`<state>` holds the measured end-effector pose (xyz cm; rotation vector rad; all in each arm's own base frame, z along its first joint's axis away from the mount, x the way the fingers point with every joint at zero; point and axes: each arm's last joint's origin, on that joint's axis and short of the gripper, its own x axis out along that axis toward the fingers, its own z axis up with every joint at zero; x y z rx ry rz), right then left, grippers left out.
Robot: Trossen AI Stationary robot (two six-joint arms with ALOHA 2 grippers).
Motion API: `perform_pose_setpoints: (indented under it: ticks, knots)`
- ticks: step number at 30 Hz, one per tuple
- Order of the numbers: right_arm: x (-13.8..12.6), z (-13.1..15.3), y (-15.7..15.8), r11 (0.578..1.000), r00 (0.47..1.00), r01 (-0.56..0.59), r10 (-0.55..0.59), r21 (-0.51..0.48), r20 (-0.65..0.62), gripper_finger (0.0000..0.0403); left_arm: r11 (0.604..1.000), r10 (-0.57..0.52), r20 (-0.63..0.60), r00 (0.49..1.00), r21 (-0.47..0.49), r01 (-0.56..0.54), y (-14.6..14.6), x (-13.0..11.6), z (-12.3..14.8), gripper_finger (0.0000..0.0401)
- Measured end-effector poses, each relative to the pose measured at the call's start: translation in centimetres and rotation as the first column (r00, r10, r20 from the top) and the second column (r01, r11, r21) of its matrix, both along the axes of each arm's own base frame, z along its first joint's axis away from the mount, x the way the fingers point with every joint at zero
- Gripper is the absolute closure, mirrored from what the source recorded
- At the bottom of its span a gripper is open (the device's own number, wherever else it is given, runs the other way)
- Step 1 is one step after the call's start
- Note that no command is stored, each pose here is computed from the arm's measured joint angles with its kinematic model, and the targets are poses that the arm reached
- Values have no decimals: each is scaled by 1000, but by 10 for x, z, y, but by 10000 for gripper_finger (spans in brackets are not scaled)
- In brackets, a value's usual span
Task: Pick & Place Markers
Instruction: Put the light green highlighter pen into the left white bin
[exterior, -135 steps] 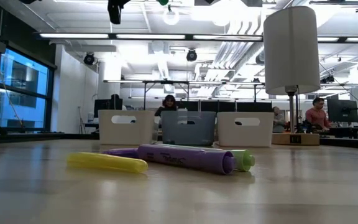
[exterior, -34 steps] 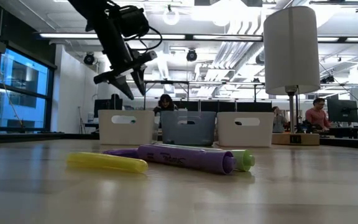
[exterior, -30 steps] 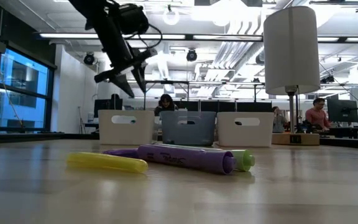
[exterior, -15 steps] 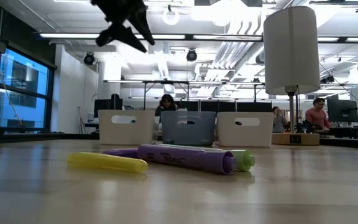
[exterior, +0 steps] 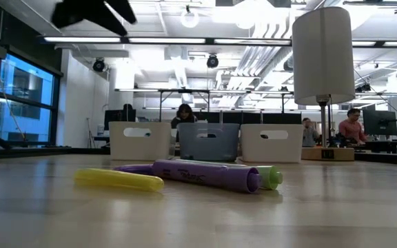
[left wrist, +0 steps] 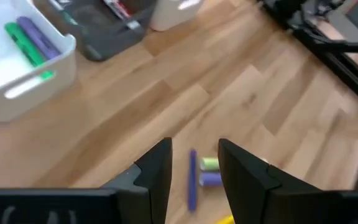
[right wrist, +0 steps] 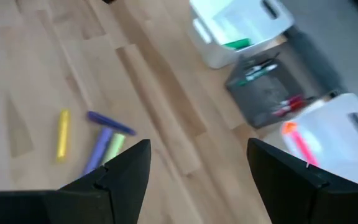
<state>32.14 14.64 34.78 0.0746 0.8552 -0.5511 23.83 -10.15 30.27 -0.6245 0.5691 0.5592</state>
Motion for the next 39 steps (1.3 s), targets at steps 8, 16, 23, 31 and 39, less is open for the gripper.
perform_pose_setpoints:
  ticks: [8, 16, 23, 31, 39]
  knots:
    - [23, -22, 13, 996, 1000, 11, -13, 91, 28, 147, 999, -44, 30, 999, 32, 43, -38, -28, -21, 273]
    - [40, -46, 26, 978, 1000, -9, 11, 207, -10, 147, 996, -84, 107, 991, -33, 88, -73, -63, -47, 273]
    - [55, -85, 38, 924, 980, -27, 100, 381, -174, 147, 993, -97, 198, 975, -48, 108, -87, -80, -62, 273]
    - [79, -129, 22, 862, 947, 147, 20, 486, -321, 147, 995, -85, 205, 975, -39, 95, -86, -81, -65, 273]
    - [94, -148, -2, 853, 927, 156, 48, 499, -373, 147, 996, -70, 224, 972, -32, 79, -85, -81, -64, 273]
